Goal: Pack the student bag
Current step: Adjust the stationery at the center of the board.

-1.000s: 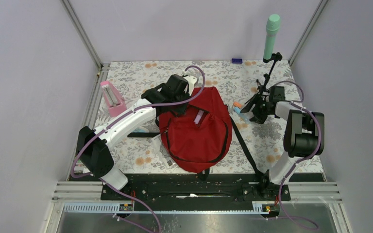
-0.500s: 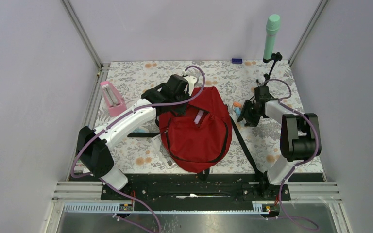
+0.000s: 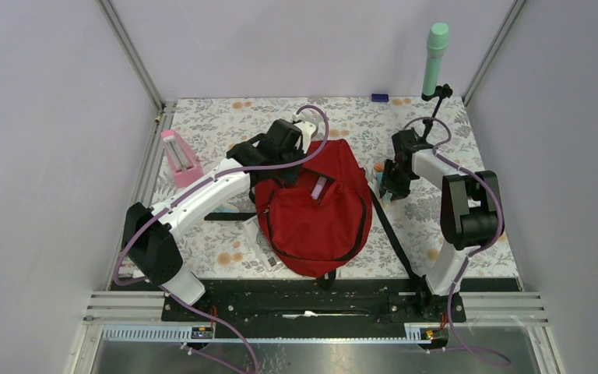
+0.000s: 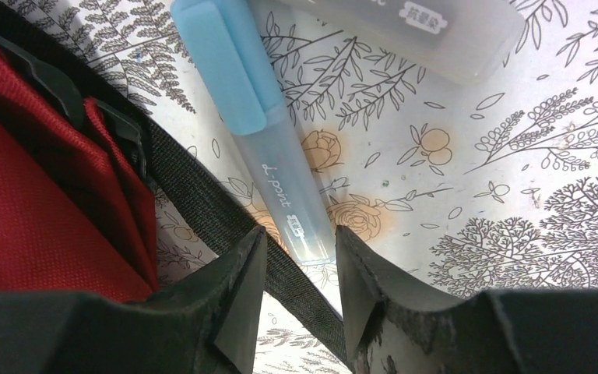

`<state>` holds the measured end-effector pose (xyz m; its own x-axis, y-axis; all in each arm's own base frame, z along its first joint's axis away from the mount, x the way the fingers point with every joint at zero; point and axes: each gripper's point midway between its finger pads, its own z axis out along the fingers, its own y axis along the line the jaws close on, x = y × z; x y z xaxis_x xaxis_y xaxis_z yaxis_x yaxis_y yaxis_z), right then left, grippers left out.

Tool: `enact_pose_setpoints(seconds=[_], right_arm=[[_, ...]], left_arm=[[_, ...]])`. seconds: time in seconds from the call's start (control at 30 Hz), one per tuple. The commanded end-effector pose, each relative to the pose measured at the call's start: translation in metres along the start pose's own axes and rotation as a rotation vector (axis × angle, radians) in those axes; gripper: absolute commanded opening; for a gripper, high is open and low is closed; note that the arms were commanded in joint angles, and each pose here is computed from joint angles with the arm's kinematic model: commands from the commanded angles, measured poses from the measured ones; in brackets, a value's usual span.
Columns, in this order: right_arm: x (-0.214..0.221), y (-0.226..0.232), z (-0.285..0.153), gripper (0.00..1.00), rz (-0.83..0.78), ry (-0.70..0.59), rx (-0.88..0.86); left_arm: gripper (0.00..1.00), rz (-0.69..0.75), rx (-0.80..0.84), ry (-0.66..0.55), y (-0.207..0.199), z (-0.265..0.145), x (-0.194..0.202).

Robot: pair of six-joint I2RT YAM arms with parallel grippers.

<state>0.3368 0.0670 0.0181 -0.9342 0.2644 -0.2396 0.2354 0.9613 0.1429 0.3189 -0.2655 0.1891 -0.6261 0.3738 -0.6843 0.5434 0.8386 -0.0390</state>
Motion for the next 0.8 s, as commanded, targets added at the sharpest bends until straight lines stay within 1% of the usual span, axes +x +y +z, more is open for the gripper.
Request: enact_pose_setpoints(seconds=[0.0, 0.33, 0.6, 0.7, 0.77], right_arm=[[-0.003, -0.003, -0.006, 0.45, -0.062, 0.018, 0.083], [-0.001, 0.0, -0.008, 0.44, -0.135, 0.065, 0.168], [0.001, 0.009, -0.008, 0.45, -0.158, 0.074, 0.182], [0.002, 0.009, -0.008, 0.4, -0.163, 0.069, 0.198], [0.001, 0.009, -0.008, 0.39, -0.165, 0.07, 0.205]], left_arm=[[0.03, -0.01, -0.005, -0.065, 0.003, -0.018, -0.016], [0.04, -0.007, -0.011, -0.075, 0.004, -0.021, -0.018], [0.04, -0.007, -0.015, -0.081, 0.005, -0.024, -0.02], [0.03, -0.006, -0.015, -0.086, 0.005, -0.025, -0.021], [0.03, -0.006, -0.016, -0.089, 0.006, -0.027, -0.021]])
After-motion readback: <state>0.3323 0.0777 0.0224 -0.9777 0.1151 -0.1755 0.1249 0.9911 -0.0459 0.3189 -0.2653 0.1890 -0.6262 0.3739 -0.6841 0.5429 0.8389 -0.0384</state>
